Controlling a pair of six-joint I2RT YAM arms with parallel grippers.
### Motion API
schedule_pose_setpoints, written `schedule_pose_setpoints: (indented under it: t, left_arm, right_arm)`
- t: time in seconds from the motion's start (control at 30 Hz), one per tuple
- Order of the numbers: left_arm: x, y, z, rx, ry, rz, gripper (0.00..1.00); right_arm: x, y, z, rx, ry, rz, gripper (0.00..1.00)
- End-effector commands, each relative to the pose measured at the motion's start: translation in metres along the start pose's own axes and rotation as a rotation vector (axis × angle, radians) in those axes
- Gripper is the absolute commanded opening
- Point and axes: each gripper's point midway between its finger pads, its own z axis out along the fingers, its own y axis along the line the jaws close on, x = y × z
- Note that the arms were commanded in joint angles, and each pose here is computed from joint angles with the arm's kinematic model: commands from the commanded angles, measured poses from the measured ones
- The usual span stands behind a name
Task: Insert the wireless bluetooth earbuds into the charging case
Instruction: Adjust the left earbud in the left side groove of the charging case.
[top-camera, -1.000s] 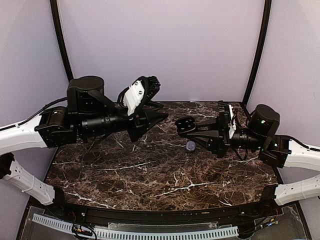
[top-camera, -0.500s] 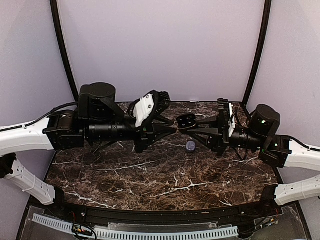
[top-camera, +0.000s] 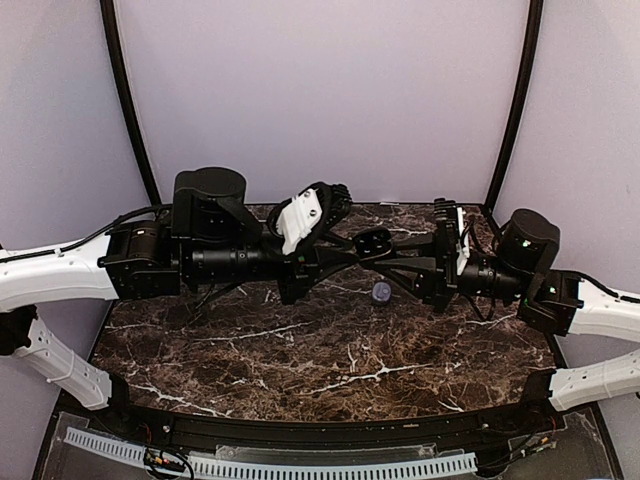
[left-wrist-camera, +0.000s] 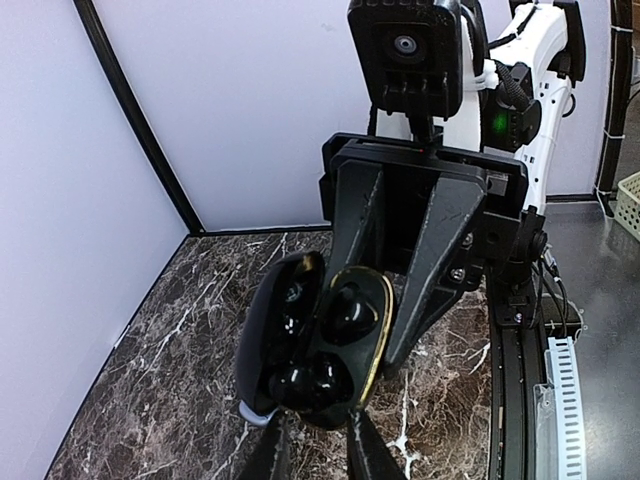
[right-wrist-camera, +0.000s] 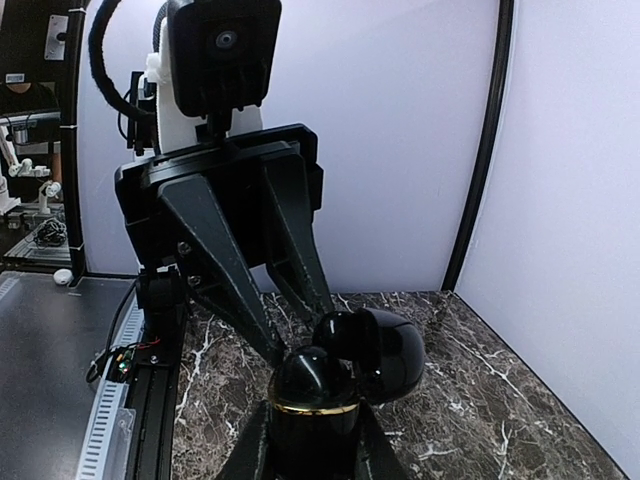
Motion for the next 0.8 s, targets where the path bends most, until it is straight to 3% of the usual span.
schedule_pose_setpoints:
  t: [0.0, 0.5, 0.77]
  left_arm:
    - [-0.027, 0.011, -0.009, -0.039, -0.069, -0.009, 0.19]
    - [-0.027, 0.014, 0.001, -0.060, -0.062, -0.026, 0.19]
    - [-0.011, 0.004, 0.006, -0.011, 0.001, -0.009, 0.17]
  right_arm:
    - [-0.009, 0.005, 0.000, -0.023, -0.032, -0.024, 0.00]
    - [-0.007, 0.006, 0.007, -0.018, -0.008, -0.044, 0.00]
    - [-0.018, 0.003, 0.001, 0.012, -0.039, -0.041, 0.00]
